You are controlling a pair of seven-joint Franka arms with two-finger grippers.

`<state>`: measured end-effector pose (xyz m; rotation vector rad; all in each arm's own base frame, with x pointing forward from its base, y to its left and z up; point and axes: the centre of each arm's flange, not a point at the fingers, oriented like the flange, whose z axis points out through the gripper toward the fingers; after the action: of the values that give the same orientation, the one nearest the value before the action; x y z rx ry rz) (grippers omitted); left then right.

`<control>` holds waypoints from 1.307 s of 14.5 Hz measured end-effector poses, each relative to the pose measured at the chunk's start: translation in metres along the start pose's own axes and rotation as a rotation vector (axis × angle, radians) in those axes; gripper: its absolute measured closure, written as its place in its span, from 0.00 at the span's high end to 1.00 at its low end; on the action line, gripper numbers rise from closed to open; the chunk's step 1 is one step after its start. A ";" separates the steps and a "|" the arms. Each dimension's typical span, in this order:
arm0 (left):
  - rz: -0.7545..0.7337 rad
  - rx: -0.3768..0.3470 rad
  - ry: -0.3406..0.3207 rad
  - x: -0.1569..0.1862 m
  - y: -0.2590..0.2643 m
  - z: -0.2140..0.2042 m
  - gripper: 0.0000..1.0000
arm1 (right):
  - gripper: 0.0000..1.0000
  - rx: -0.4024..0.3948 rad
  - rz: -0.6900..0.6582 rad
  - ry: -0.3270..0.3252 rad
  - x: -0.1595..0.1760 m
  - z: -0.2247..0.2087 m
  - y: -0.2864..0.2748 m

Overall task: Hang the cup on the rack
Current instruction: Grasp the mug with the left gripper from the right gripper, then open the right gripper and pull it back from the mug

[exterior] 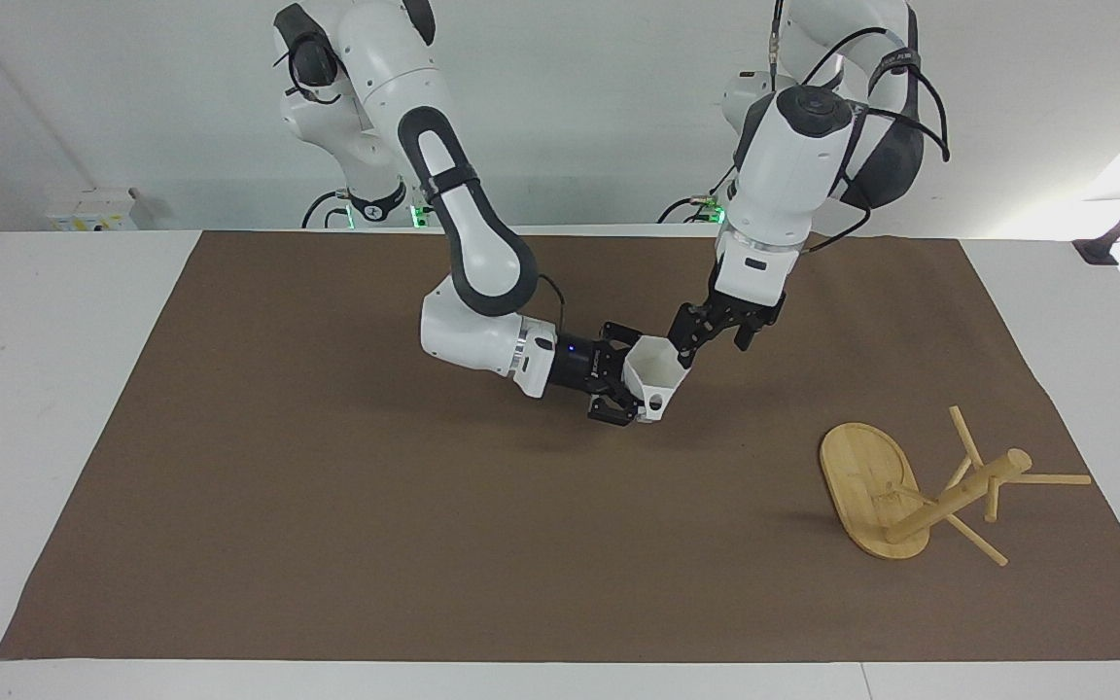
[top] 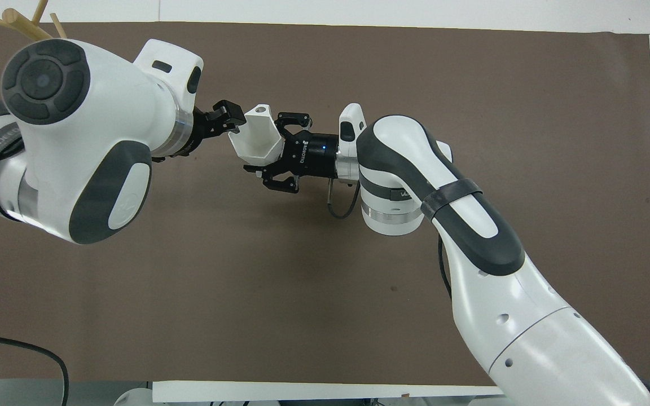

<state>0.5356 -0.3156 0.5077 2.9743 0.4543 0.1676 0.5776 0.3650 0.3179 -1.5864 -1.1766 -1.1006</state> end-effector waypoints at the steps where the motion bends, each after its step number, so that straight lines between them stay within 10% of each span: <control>1: 0.000 -0.001 -0.002 -0.002 0.004 0.005 1.00 | 0.77 0.000 0.000 0.000 0.000 0.000 0.000; 5: -0.043 -0.008 -0.028 -0.017 0.018 0.013 0.91 | 0.77 -0.002 0.000 0.000 0.000 -0.001 0.001; 12: -0.101 -0.027 -0.072 -0.016 0.016 0.012 0.09 | 0.77 -0.007 -0.004 0.002 0.002 -0.003 0.003; 16: -0.104 -0.024 -0.076 -0.016 0.016 0.012 0.06 | 0.78 -0.007 -0.008 0.001 0.002 -0.002 0.002; 19: -0.110 -0.034 -0.066 -0.012 0.016 0.008 0.05 | 1.00 -0.020 0.008 0.014 0.003 -0.006 0.005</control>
<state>0.5296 -0.3351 0.5010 2.9025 0.5992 0.0648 0.5825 0.3595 0.3219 -1.5949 -1.1525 -1.1199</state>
